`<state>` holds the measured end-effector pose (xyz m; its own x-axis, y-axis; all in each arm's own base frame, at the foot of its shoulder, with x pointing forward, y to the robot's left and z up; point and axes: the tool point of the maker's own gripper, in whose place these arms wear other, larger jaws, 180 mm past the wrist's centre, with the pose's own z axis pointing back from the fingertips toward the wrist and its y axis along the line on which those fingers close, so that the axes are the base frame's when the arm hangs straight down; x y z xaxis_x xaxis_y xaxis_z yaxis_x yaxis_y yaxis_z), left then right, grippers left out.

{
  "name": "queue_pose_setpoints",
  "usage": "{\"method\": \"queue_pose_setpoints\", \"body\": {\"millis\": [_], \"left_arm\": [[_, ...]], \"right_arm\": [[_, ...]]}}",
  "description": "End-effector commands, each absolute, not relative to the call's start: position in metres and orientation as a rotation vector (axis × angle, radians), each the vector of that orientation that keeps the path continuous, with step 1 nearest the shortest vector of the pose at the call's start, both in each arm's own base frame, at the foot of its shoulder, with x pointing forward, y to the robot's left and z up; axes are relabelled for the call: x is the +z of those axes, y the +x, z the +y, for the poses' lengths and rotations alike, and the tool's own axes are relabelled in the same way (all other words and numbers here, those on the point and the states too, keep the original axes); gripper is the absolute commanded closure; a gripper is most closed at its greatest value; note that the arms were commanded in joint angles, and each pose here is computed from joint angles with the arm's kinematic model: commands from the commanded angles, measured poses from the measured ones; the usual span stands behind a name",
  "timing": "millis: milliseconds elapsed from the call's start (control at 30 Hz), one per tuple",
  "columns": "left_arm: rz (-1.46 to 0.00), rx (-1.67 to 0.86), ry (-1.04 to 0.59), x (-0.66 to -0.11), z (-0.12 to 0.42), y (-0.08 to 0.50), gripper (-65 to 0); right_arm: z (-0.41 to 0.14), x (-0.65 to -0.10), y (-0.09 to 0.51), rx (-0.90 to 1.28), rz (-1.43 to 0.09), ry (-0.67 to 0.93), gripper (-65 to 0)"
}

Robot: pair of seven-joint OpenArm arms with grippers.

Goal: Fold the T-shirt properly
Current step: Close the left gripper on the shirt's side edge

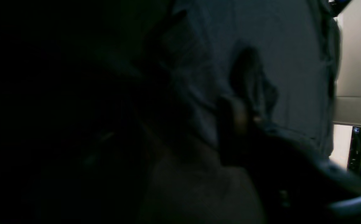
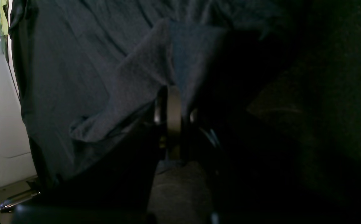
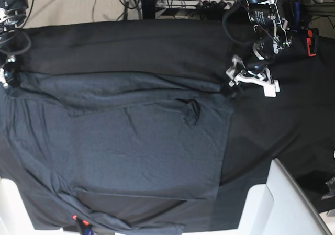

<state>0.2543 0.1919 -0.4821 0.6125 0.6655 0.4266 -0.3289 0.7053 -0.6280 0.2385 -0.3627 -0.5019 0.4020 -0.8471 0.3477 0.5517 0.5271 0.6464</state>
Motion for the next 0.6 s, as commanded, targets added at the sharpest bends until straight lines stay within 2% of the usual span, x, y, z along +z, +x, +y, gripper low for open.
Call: {"method": "queue_pose_setpoints", "body": {"millis": [0, 67, 267, 400, 567], "left_arm": [[-0.669, 0.597, -0.525, -0.485, 0.19, 0.251, -27.5], [-0.67, 0.597, -0.523, -0.485, 0.192, 0.251, -23.7], [-0.68, 0.593, -0.523, -0.482, 0.192, 0.256, -23.9], [-0.637, 0.645, -0.515, -0.494, 0.194, 0.253, -24.4], [-0.624, 0.658, -0.514, -0.497, 0.193, 0.25, -39.3]], "right_arm": [[-0.376, -0.494, 0.241, -0.915, -0.734, 0.45, -0.2], [-0.376, -0.494, 0.241, -0.915, -0.734, 0.45, -0.2], [-0.376, -0.494, 0.241, -0.915, -0.734, 0.45, -0.2], [-0.376, -0.494, 0.241, -0.915, -0.734, 0.45, -0.2], [-0.377, -0.494, 0.24, -0.915, -0.735, 0.448, -0.2]]}}
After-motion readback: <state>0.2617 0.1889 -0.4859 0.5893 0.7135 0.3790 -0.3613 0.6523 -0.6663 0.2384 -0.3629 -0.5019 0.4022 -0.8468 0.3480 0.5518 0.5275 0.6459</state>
